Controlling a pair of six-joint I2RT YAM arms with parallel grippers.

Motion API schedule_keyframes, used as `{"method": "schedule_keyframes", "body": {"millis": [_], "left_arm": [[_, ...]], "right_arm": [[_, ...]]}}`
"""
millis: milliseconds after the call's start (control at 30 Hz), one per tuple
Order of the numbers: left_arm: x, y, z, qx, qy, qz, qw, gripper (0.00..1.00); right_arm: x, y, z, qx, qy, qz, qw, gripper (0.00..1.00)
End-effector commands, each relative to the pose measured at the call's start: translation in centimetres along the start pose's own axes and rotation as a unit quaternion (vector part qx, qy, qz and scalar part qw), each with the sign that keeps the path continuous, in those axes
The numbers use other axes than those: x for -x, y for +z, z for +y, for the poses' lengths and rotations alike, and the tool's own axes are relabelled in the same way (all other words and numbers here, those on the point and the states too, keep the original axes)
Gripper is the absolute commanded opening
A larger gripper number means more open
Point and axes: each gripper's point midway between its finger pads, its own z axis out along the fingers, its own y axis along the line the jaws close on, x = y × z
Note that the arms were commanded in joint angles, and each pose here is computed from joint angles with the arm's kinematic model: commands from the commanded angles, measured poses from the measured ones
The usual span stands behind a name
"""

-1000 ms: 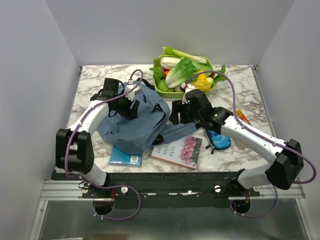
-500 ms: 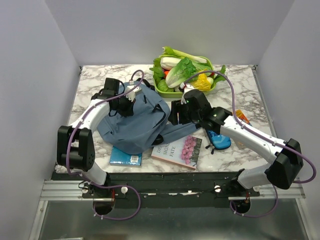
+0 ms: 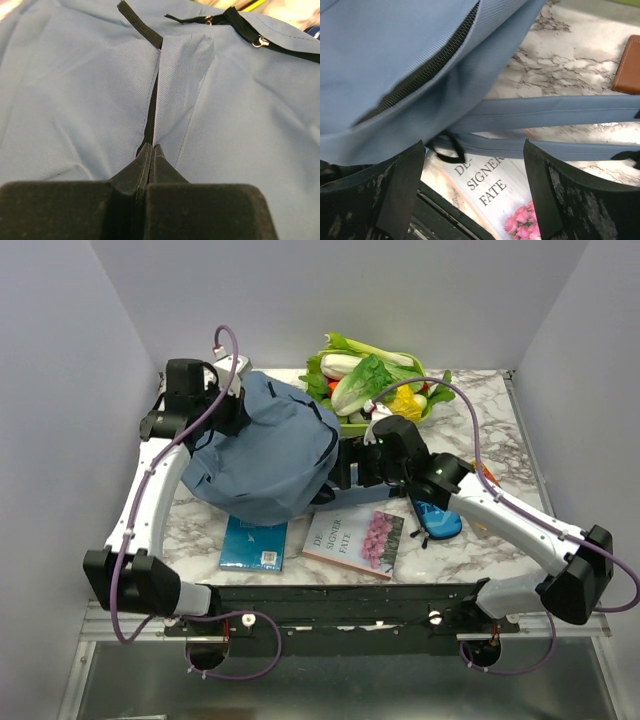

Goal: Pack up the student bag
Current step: Adjust the student bag at the center of the board.

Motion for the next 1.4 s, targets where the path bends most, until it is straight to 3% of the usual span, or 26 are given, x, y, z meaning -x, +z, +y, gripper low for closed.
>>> {"method": "schedule_keyframes", "body": {"millis": [0,167,367,567,833,933,1067,1233,1367], "left_arm": [[3.8,-4.9,-2.4,0.001,-0.035,-0.066,0.997,0.0],[3.1,-6.8,-5.6,-0.033,-0.027,-0.073,0.996,0.0],[-1.1,-4.5,-9.8,-0.064,-0.037,-0.041,0.996,0.0],[-5.3,-1.5,-11.5,-0.083,-0.108,-0.003,0.991,0.0],[-10.0,-0.1,-13.9,-0.12,-0.109,0.059,0.985,0.01],[-10.7,0.0,-15.5,-0.155,-0.087,0.072,0.981,0.19],[-10.0,-0.1,-16.2,-0.178,-0.049,0.078,0.98,0.45],[-5.5,0.3,-13.9,-0.137,0.042,0.034,0.989,0.59],[-3.1,1.6,-12.8,-0.119,0.072,0.015,0.99,0.63]], "right_arm": [[2.3,-3.1,1.9,0.022,0.008,-0.03,0.999,0.89],[4.7,-6.5,0.2,-0.029,0.002,-0.084,0.996,0.88],[6.6,-9.8,-1.4,-0.067,-0.013,-0.128,0.989,0.87],[4.8,-6.8,0.0,-0.036,-0.003,-0.084,0.996,0.84],[1.9,-2.3,2.0,-0.01,-0.005,-0.028,1.0,0.72],[-0.2,-0.8,2.8,0.003,-0.01,-0.002,1.0,0.65],[-4.9,0.6,1.8,0.0,0.003,0.039,0.999,0.38],[-12.2,0.9,-2.0,-0.038,0.022,0.087,0.995,0.22],[-15.2,0.5,-3.9,-0.055,0.025,0.091,0.994,0.17]]}}
